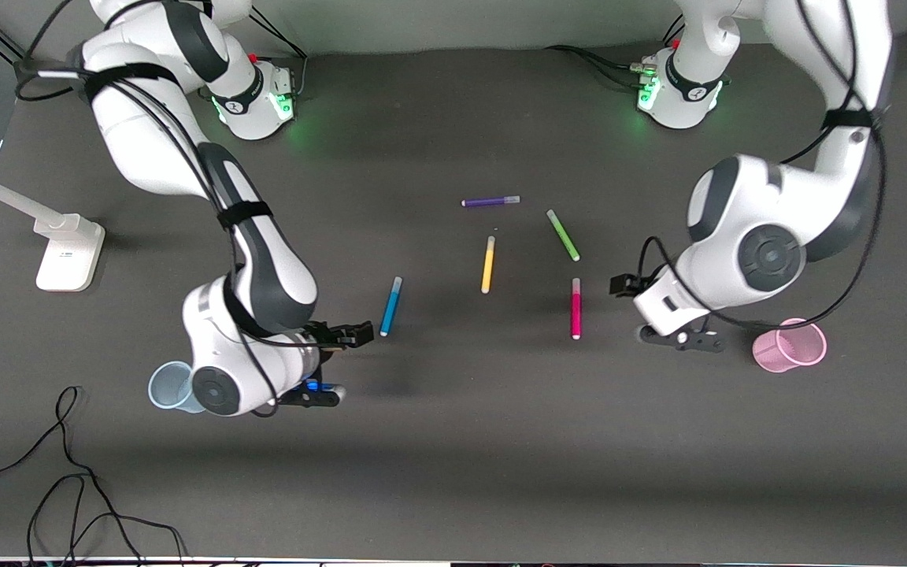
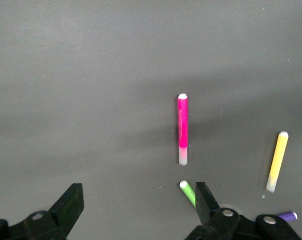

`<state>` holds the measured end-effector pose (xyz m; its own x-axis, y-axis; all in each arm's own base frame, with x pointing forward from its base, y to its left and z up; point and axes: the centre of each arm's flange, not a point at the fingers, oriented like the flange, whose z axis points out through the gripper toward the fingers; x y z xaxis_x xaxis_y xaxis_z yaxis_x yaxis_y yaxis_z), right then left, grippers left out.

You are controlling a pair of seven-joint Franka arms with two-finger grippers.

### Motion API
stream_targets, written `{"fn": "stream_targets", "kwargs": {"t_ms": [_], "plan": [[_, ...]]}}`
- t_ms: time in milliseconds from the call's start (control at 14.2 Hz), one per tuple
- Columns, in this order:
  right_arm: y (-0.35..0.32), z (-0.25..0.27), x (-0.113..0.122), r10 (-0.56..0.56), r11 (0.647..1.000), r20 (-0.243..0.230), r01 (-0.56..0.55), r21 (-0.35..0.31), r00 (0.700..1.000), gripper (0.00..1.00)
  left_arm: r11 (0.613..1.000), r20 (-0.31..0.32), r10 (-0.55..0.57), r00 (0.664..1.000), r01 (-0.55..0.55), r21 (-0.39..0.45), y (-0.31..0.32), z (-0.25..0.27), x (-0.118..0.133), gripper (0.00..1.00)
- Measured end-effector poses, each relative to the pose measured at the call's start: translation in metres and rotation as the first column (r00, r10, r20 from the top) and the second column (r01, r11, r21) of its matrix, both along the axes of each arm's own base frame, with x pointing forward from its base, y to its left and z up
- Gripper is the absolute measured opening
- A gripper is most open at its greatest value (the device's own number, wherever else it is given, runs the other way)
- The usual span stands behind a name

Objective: Place pink and blue markers in matching cups
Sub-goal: 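Reach the right gripper to the blue marker while the left gripper reaches the pink marker, then grasp the blue marker with the right gripper while the left gripper grasps the pink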

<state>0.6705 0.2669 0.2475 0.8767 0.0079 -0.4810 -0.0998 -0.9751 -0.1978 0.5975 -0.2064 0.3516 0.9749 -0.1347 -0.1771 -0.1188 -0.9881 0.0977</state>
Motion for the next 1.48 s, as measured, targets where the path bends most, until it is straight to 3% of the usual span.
{"fn": "stream_targets", "kwargs": {"t_ms": [494,987,1058,1199,1269,1410,1481], "plan": [[0.036,-0.085,-0.019,-0.049,0.997,-0.048,0.046,-0.055,0.998,1.00,0.998,0.022,0.029,0.999,-0.028,-0.051,-0.038,-0.092,-0.011,0.97],[0.045,-0.097,-0.025,-0.059,0.996,-0.066,0.054,-0.074,0.996,0.98,0.999,0.048,0.015,0.999,-0.013,-0.039,-0.077,-0.152,-0.039,0.98],[0.045,-0.098,-0.025,-0.059,0.996,-0.067,0.054,-0.075,0.996,0.95,0.999,0.046,0.011,0.999,-0.009,-0.037,-0.079,-0.158,-0.042,0.97],[0.044,-0.102,-0.026,-0.063,0.995,-0.072,0.057,-0.079,0.995,0.79,0.999,0.050,0.005,0.999,-0.004,-0.036,-0.083,-0.165,-0.044,0.97],[0.044,-0.104,-0.026,-0.063,0.995,-0.074,0.057,-0.080,0.995,0.79,0.999,0.055,0.005,0.998,-0.003,-0.036,-0.083,-0.168,-0.045,0.97],[0.044,-0.104,-0.027,-0.065,0.995,-0.078,0.059,-0.083,0.995,0.62,0.999,0.065,0.004,0.998,-0.002,-0.032,-0.080,-0.176,-0.047,0.97],[0.044,-0.104,-0.027,-0.066,0.995,-0.078,0.059,-0.083,0.995,0.62,1.000,0.073,-0.004,0.997,0.006,-0.025,-0.078,-0.181,-0.049,0.94]]}}
